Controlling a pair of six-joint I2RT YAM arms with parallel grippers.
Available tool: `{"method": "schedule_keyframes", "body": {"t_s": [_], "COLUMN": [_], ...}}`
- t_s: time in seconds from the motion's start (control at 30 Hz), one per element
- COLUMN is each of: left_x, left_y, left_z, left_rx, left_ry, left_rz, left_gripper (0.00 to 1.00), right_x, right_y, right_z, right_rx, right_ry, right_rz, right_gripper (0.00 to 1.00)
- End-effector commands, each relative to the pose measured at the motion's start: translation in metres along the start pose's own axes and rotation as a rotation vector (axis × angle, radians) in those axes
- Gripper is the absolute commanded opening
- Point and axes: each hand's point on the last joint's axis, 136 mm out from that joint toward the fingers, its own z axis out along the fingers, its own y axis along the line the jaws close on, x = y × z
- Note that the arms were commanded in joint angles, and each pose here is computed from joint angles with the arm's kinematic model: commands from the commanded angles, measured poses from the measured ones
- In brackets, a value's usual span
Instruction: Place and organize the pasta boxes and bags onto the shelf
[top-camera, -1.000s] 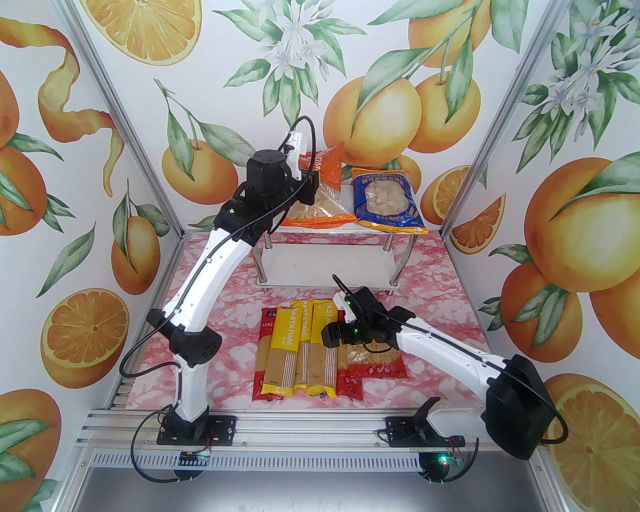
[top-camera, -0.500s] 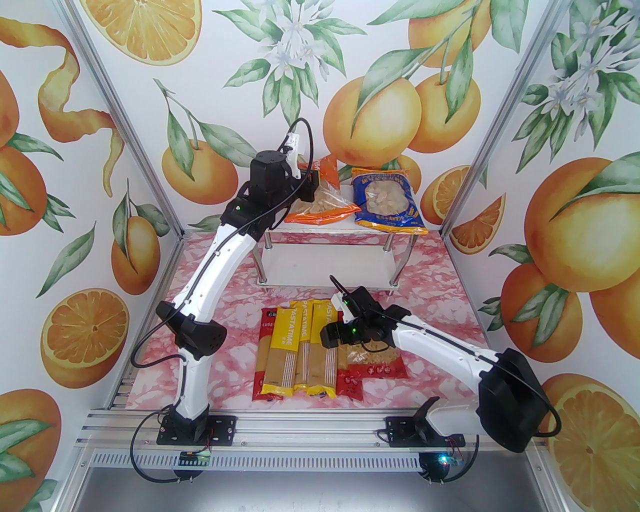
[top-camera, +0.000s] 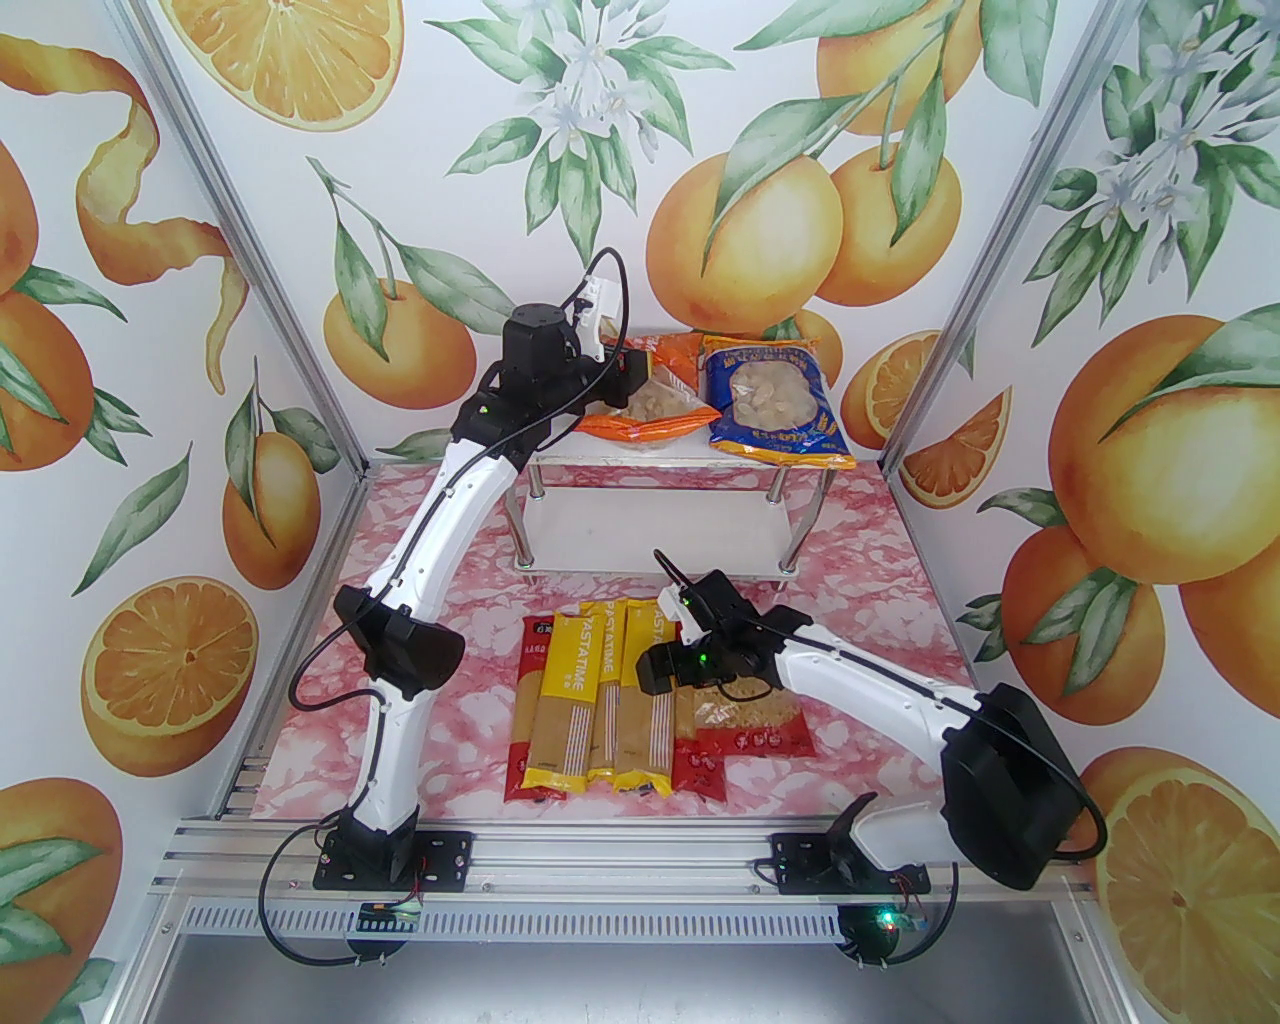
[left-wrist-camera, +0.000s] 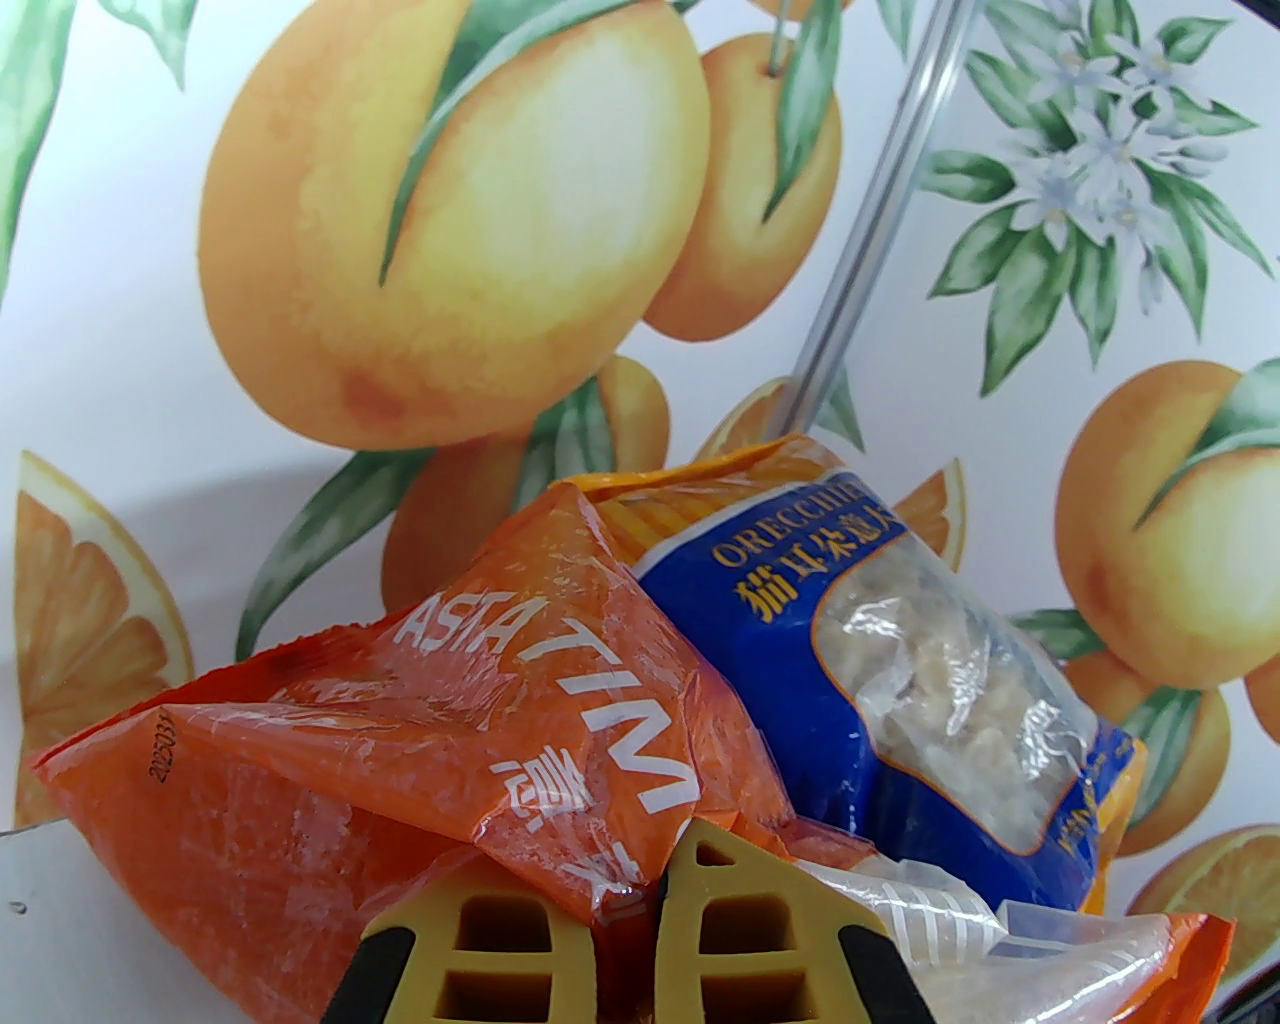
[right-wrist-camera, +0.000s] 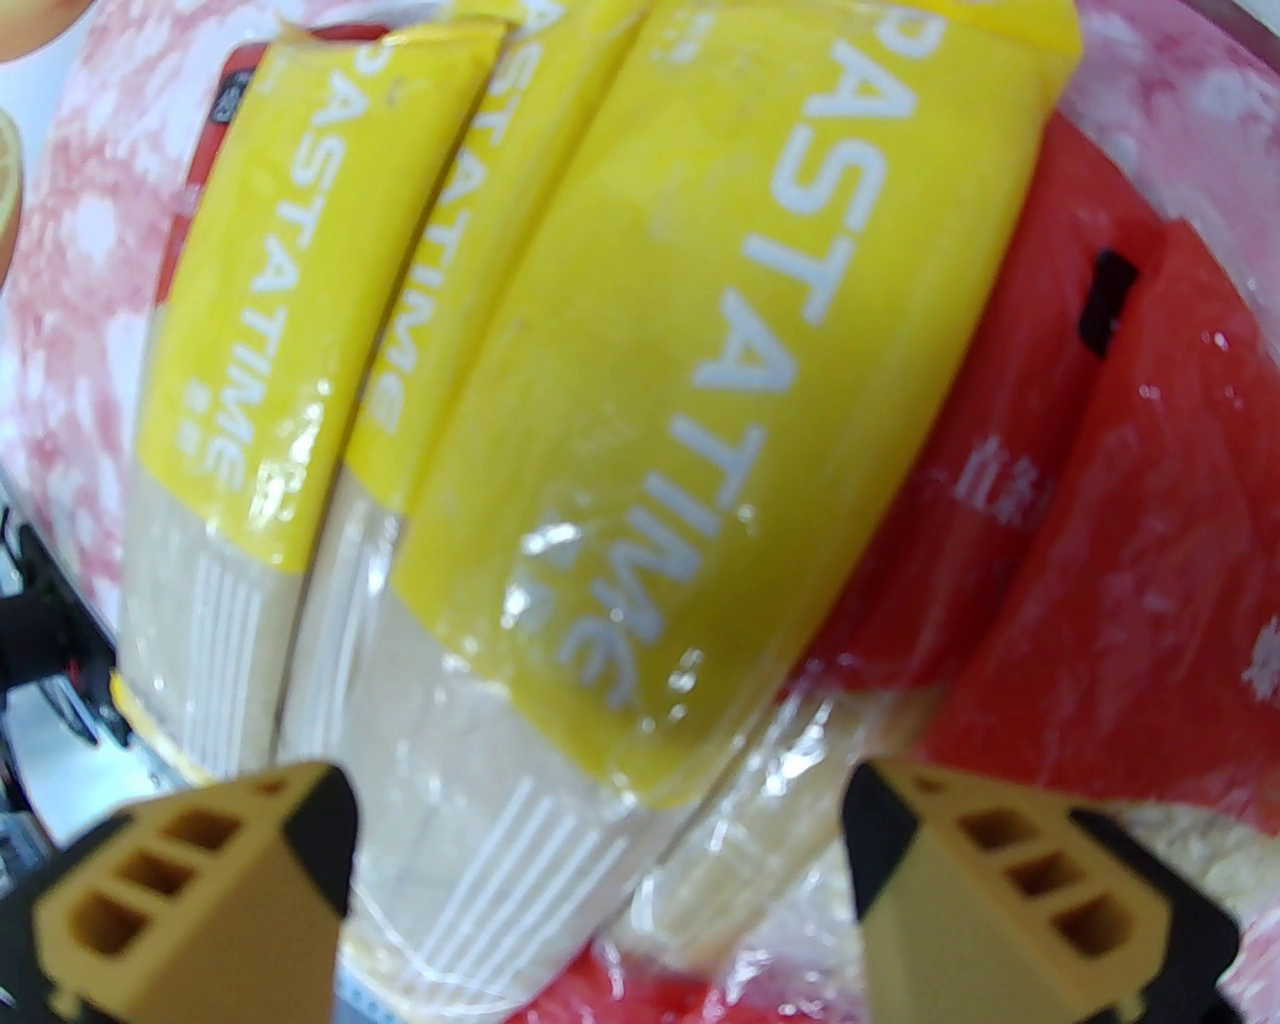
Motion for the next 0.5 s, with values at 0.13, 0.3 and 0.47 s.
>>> {"method": "schedule_keyframes", "body": {"t_s": [0.13,0.3,0.47], "left_x": [-0.008,-0.010,-0.022], "left_y": [-0.014,-0.018,-0.034], "left_z": [0.001,-0.002,-0.011], "left_rx": [0.096,0.112,0.159], "left_ry": [-0.023,-0.025,-0.051], "left_rz": [0.041,0.039,0.053], "left_gripper": [0.21,0.53,0.71], "right_x": [-0.013,-0.012,-0.011], "right_y": [0.012,0.011,0.011], "right_z": [0.000,0.000,0.000], "right_rx": [-0.034,-0.033,-0.030], "right_ry": [-0.022,-0.020,-0.018], "right_rz": [-0.019,-0.018,-0.017], "right_gripper": [0.85,0.85,0.85]}}
